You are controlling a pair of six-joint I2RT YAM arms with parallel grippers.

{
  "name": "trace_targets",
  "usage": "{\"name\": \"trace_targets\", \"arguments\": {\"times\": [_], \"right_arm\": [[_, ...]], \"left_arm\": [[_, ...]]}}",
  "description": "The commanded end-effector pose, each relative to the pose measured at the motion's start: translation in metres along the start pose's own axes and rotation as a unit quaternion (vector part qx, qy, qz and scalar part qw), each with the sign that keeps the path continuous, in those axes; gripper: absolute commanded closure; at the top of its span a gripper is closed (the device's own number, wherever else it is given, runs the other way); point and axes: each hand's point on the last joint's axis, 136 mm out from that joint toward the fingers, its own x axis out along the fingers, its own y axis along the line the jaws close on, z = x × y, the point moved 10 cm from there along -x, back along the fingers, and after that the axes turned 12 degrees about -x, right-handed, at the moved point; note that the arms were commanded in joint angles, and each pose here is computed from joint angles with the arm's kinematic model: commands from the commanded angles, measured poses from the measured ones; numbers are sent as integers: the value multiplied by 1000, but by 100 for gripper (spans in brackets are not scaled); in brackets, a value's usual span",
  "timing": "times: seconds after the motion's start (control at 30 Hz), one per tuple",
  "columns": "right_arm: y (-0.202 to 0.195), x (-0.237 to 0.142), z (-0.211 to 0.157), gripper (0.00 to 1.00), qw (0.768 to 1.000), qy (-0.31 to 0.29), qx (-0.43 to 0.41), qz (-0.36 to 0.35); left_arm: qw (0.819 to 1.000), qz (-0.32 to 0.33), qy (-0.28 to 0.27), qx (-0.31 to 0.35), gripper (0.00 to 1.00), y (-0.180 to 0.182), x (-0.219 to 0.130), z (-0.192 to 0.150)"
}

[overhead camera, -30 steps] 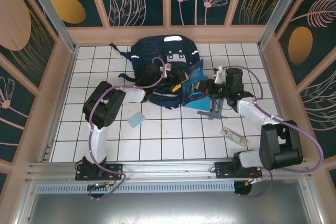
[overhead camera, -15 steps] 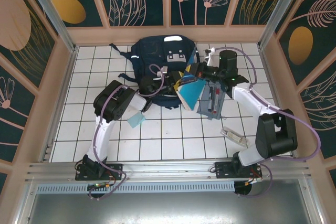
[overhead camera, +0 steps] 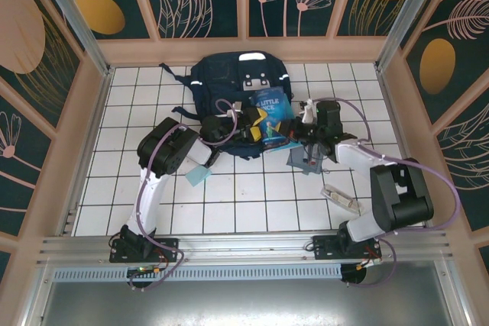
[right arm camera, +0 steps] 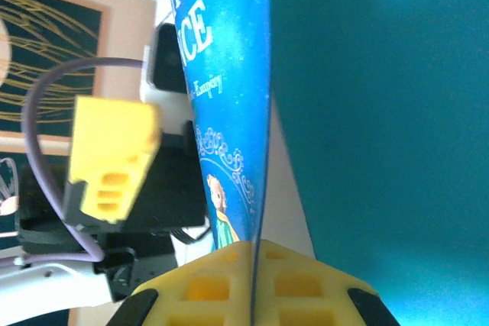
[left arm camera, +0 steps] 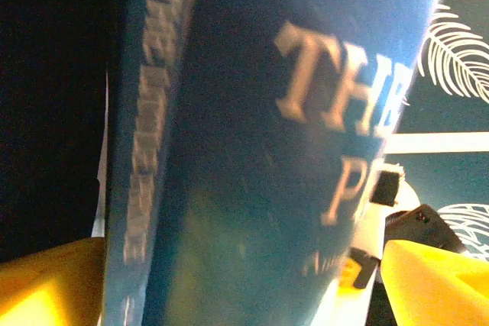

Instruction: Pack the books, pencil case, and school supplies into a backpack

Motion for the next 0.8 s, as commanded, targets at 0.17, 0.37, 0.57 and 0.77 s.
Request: {"name": "trace_targets", "arguments": {"times": [0.17,0.37,0.57,0.77], "right_arm": [[-20,-16,-18,100,992,-3,20,-125],[-25,-12,-1,97,987,-6,-2,-162],[-33,-4,7,88,980,11,-23,-196],[-36,4,2,87,986,14,-14,-163]], "left_arm": [[997,57,12,50,12,-7,7,-6],[995,76,-1,58,13,-10,10,-2],[994,94,-6,64,21,-10,16,4],[990,124,0,69,47,-2,23,6]]}}
